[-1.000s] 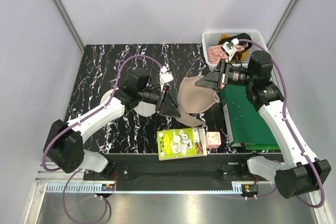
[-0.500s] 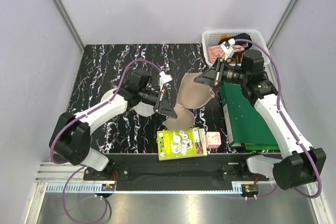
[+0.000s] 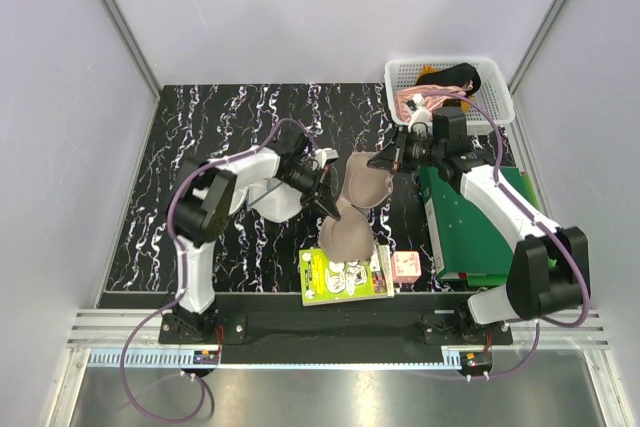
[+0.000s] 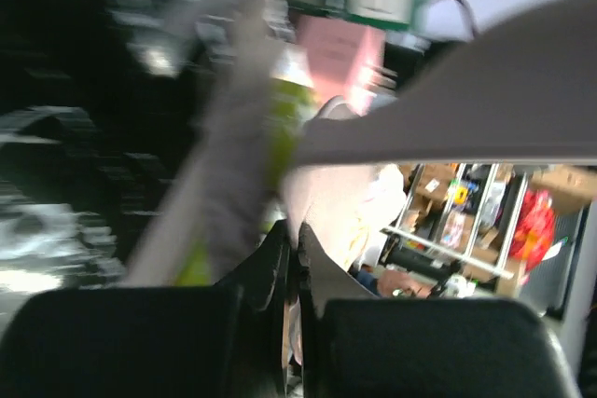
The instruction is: Place the bra in the laundry bag and zip it closed
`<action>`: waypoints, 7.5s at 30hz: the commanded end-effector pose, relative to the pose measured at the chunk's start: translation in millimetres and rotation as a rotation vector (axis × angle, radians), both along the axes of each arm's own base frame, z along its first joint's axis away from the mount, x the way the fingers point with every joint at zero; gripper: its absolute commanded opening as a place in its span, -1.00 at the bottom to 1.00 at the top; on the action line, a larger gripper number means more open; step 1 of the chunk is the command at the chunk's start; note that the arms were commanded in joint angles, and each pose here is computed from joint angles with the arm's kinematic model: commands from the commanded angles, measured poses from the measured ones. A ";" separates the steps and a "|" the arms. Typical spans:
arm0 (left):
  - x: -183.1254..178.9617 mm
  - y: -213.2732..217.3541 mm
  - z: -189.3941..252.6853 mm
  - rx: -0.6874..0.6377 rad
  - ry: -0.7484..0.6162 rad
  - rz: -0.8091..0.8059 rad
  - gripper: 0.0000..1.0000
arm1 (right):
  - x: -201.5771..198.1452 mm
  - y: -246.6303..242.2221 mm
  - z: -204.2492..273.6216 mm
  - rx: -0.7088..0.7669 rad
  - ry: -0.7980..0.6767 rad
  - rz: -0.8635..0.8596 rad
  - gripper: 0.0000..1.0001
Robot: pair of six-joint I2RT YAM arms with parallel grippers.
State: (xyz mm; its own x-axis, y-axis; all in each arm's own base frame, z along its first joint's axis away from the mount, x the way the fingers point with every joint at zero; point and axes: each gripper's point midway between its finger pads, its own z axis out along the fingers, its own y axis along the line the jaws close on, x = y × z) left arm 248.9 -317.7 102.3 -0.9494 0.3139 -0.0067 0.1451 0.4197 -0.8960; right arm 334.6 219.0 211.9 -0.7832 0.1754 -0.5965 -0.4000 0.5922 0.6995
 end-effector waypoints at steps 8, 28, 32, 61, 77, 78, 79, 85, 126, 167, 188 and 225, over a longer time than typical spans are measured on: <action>85.6 2.5 -31.3 0.189 -0.061 0.065 -0.79 | 69.5 -21.8 -26.8 -0.221 -0.168 -0.093 -1.00; 113.1 22.3 19.1 0.337 -0.341 0.160 -0.16 | 111.7 -69.9 -54.5 -0.505 -0.271 -0.261 -1.00; 94.6 12.7 2.0 0.358 -0.322 0.124 -0.28 | 107.7 -69.9 -57.6 -0.490 -0.247 -0.279 -1.00; 90.5 -1.2 -62.3 0.448 -0.238 0.210 -0.68 | 35.8 37.2 -74.1 -0.362 0.084 -0.381 -0.92; 87.7 36.5 8.8 0.529 -0.339 0.362 -0.31 | 13.5 51.5 -93.9 -0.297 0.327 -0.415 -0.23; 88.2 40.6 15.2 0.537 -0.352 0.373 -0.29 | 11.3 54.3 -94.8 -0.293 0.335 -0.403 -0.22; 83.9 46.5 27.0 0.543 -0.368 0.377 -0.24 | 11.2 54.5 -97.1 -0.293 0.344 -0.403 -0.22; 74.0 71.3 58.7 0.600 -0.436 0.420 -0.10 | 9.6 79.4 -104.8 -0.210 0.436 -0.349 -0.16; 101.3 29.3 -76.0 0.617 -0.312 0.194 -0.16 | -22.9 5.2 -123.9 0.046 0.459 -0.203 1.00; 50.6 60.0 99.1 0.386 -0.578 0.285 0.44 | 13.4 17.4 -91.7 0.099 0.249 -0.322 -1.00; 81.4 91.9 16.8 0.432 -0.424 0.340 0.08 | -10.5 -4.9 82.3 0.004 0.019 -0.277 -1.00; 53.1 319.8 -67.2 0.813 0.010 1.104 0.22 | 53.7 181.5 109.7 -0.131 -0.269 -0.038 -1.00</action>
